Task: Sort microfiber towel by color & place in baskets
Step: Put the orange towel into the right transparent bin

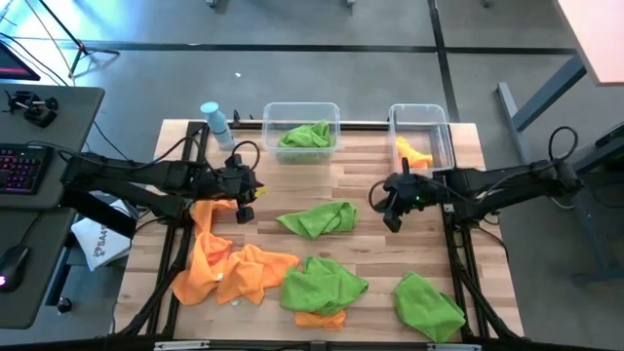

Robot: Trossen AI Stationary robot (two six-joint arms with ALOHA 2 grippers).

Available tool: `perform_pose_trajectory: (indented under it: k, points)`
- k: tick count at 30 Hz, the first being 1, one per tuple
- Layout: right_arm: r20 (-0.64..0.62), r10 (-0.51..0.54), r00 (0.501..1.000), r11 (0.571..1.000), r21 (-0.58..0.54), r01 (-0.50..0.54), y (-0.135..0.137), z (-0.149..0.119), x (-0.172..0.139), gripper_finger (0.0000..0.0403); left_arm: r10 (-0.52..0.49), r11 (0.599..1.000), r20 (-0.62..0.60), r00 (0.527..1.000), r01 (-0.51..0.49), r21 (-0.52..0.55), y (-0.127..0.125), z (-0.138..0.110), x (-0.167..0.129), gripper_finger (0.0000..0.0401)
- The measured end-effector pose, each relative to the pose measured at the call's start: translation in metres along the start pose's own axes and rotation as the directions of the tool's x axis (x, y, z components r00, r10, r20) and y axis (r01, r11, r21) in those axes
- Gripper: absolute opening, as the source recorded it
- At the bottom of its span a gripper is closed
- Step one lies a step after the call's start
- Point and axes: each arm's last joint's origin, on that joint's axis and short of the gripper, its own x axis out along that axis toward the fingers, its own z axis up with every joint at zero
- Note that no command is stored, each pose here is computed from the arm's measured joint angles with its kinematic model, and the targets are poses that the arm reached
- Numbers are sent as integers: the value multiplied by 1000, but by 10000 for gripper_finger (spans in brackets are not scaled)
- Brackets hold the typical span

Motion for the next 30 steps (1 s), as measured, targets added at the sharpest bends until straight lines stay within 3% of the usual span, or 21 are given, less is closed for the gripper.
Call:
perform_pose_trajectory:
  k: [4,8,15,20,26,30]
  points:
    - [-34,-31,999,998,47,33,-1,-16,8,0,39,999,-78,996,-42,-29,1,-5,9,77]
    - [-52,-33,998,995,94,37,0,-25,12,0,35,990,-257,966,-68,-120,15,-18,16,78]
    - [-17,-26,1000,994,106,28,3,-25,13,0,57,977,-519,853,-154,-147,45,-35,35,78]
    - [33,-25,999,993,115,21,5,-21,13,0,-21,982,-643,766,-104,-155,55,-44,56,78]
    - [47,-13,999,993,121,8,6,-20,13,0,-34,993,-803,595,-73,-97,57,-59,78,78]
    - [47,-13,999,992,126,7,6,-20,13,0,-8,995,-852,523,-77,-57,58,-65,91,78]
